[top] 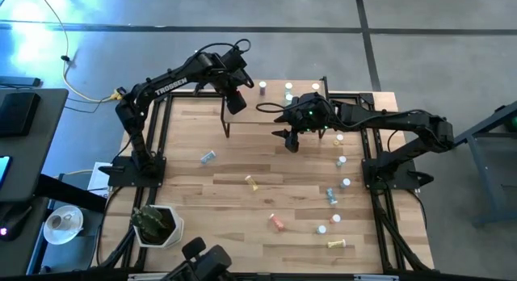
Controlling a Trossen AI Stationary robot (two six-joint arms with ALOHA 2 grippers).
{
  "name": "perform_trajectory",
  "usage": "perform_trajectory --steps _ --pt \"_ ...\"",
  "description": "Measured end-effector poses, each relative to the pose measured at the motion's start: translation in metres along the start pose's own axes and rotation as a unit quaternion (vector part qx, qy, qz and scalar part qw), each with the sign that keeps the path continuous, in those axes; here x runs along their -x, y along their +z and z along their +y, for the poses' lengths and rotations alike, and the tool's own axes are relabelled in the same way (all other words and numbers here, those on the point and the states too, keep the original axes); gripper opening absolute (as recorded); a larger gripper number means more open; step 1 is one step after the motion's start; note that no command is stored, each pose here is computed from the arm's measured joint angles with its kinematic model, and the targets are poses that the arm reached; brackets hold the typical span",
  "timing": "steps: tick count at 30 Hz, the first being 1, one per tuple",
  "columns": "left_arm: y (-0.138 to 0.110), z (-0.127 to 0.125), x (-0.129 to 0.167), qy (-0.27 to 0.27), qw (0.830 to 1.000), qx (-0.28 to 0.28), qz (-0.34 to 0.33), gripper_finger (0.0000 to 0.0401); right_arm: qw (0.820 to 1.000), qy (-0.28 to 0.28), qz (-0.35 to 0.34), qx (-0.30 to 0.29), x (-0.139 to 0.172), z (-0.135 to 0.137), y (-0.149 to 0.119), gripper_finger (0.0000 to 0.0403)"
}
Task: Pick and place medicine bottles onto shelf by color
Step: Put the pink pill bottle on the shelf aligned with the other pink pill bottle, then put the yellow pill bottle on the shelf aligned with the other yellow pill bottle
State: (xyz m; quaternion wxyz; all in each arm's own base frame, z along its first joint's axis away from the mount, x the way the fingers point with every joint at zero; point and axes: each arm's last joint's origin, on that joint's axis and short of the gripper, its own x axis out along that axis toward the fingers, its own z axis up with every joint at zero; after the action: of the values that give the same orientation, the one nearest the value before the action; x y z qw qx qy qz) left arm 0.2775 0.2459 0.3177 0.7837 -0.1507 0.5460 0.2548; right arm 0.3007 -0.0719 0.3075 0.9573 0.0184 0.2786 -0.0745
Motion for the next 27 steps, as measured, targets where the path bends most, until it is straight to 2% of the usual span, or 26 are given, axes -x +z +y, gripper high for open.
perform_trajectory --steps 10,27 --pt "-0.0005 0.001 -0.0025 0.017 1.0 -0.001 0.007 0.0156 1.0 0.0 0.0 0.0 0.0 0.0 0.0 0.0209" --pt "-0.0006 0.0012 -0.0013 0.021 1.0 -0.001 0.007 0.0158 1.0 0.0 0.001 0.0 0.0 0.0 -0.0002 0.0209"
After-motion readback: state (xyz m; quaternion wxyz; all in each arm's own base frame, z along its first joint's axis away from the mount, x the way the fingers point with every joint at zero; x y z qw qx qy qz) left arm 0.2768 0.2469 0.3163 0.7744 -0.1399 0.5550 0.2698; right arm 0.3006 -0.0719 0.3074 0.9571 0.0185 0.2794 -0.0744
